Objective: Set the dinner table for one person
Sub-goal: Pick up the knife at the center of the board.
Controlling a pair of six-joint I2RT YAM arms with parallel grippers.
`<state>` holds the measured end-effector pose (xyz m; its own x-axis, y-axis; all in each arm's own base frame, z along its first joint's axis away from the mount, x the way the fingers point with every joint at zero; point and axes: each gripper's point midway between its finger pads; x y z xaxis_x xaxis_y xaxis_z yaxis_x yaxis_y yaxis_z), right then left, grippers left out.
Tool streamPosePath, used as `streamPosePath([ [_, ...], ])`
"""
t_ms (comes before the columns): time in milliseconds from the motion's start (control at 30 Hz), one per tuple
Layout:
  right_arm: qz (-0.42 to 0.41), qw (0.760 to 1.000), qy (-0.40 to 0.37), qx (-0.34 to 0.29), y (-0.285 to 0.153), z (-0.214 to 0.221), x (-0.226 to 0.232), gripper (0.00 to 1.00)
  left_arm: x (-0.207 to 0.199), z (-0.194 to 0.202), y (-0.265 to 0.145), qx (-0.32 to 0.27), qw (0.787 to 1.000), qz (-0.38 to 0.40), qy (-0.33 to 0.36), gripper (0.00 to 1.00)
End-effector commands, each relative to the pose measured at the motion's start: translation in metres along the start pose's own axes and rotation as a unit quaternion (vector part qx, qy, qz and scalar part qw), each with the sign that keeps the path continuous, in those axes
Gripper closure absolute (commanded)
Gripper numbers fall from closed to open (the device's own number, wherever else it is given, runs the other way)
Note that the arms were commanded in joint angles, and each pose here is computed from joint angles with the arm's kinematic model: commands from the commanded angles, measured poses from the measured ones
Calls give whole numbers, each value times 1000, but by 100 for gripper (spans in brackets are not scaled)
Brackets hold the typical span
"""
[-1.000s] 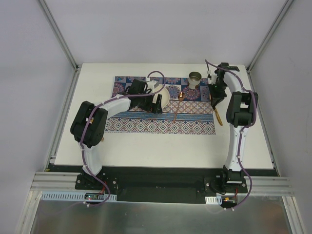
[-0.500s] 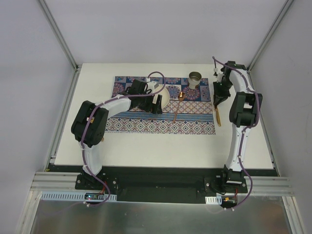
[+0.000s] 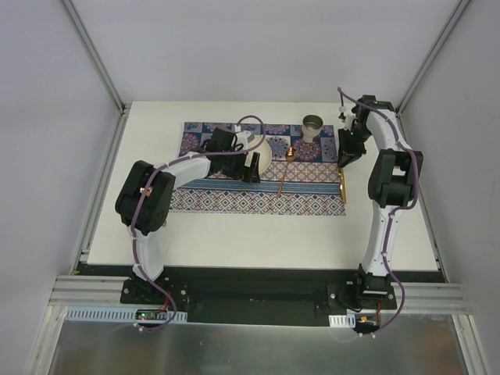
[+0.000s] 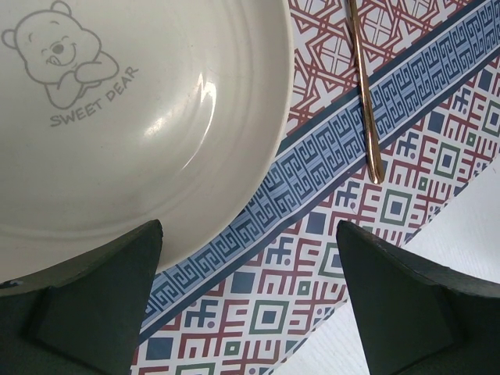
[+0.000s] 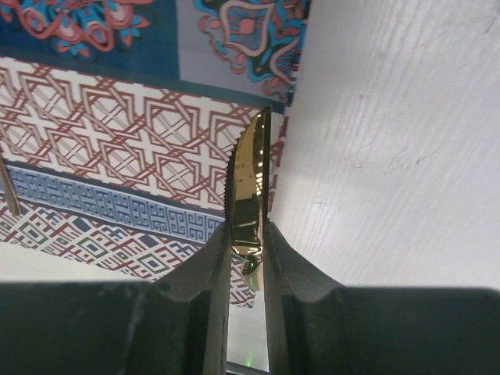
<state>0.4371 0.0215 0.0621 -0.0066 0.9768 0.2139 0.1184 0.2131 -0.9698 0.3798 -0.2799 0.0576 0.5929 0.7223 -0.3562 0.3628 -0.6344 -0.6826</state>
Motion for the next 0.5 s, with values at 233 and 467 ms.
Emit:
streamPosePath([
  [233,-31,999,-20,-4,-18,11,42,100,-4,-15,0,-15,1000,18,-4,8],
  [467,-55,998,-23,-11,-18,14,62,100,-4,-15,1,-14,1000,20,-6,8],
])
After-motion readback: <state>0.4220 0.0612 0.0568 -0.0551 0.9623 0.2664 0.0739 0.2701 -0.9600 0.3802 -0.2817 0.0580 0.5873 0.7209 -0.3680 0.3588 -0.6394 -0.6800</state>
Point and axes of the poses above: each gripper's point midway between its finger pads, its own y axis out along the fingers, its own x axis along the line the jaws close on, z = x × y, and after that the axes turned 6 degrees about y, right-handed
